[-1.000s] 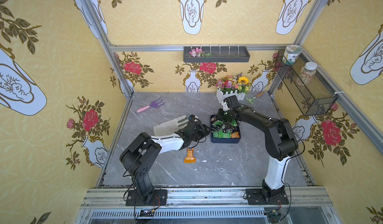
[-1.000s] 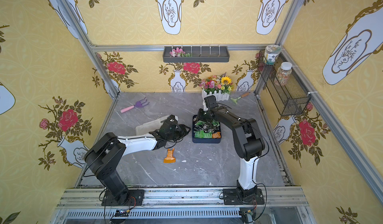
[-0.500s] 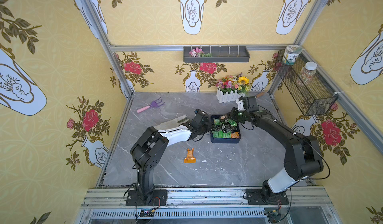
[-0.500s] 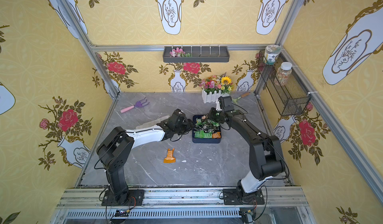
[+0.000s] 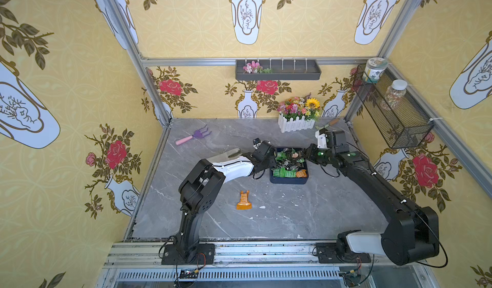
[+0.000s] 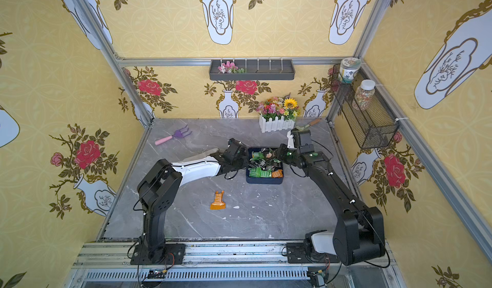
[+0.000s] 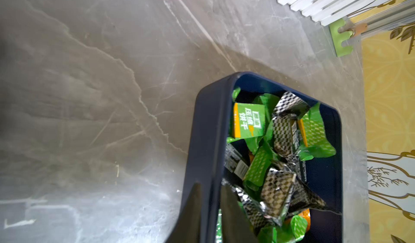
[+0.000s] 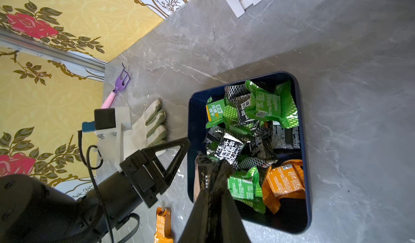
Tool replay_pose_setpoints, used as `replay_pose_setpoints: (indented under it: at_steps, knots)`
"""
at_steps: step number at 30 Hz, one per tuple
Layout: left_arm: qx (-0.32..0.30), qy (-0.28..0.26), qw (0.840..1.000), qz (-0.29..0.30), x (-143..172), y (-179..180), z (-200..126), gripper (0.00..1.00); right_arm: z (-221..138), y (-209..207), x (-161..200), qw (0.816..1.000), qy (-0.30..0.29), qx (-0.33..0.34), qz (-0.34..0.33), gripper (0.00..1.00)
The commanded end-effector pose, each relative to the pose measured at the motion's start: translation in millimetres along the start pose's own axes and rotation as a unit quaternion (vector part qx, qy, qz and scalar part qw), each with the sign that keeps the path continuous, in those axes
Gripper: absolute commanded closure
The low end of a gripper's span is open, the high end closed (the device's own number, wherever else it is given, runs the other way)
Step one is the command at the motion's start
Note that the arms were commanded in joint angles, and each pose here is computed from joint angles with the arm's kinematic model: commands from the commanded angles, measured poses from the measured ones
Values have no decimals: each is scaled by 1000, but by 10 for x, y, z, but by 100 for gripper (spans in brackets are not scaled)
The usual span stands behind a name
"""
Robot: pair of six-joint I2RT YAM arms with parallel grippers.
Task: Take the cookies out of the storage box
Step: Adjust the storage box at the center of the board, then place the cookie at the center of the board.
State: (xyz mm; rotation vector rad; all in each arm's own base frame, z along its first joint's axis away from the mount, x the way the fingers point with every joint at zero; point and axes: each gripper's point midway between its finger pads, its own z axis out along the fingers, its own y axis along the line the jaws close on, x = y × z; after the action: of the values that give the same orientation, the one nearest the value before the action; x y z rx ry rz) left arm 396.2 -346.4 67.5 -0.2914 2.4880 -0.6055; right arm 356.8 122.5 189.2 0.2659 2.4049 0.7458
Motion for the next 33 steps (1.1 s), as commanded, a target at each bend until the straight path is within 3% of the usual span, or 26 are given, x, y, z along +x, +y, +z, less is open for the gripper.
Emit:
replay_pose_setpoints:
  at_steps: [1,9,16,21,25,29,33]
  knots:
    - [-43,-18,999,16,-55,179,12,86,-43,99,158,999,24,-13,-18,84]
    - [-67,-33,997,16,-134,308,-39,95,-56,410,703,995,79,-24,-61,84]
    - [-70,-40,997,7,-173,413,-113,95,58,555,1253,990,117,-51,-60,84]
    - [-32,-43,998,13,-196,283,-170,77,159,594,1540,987,131,-65,-63,84]
    - [15,-68,998,12,-326,93,-379,61,225,677,1787,977,159,-86,-115,83]
    - [46,-116,992,-13,-534,51,-765,56,287,763,2011,957,200,-98,-185,83]
    - [69,-132,986,-73,-618,271,-1068,55,392,869,2103,940,237,-108,-221,83]
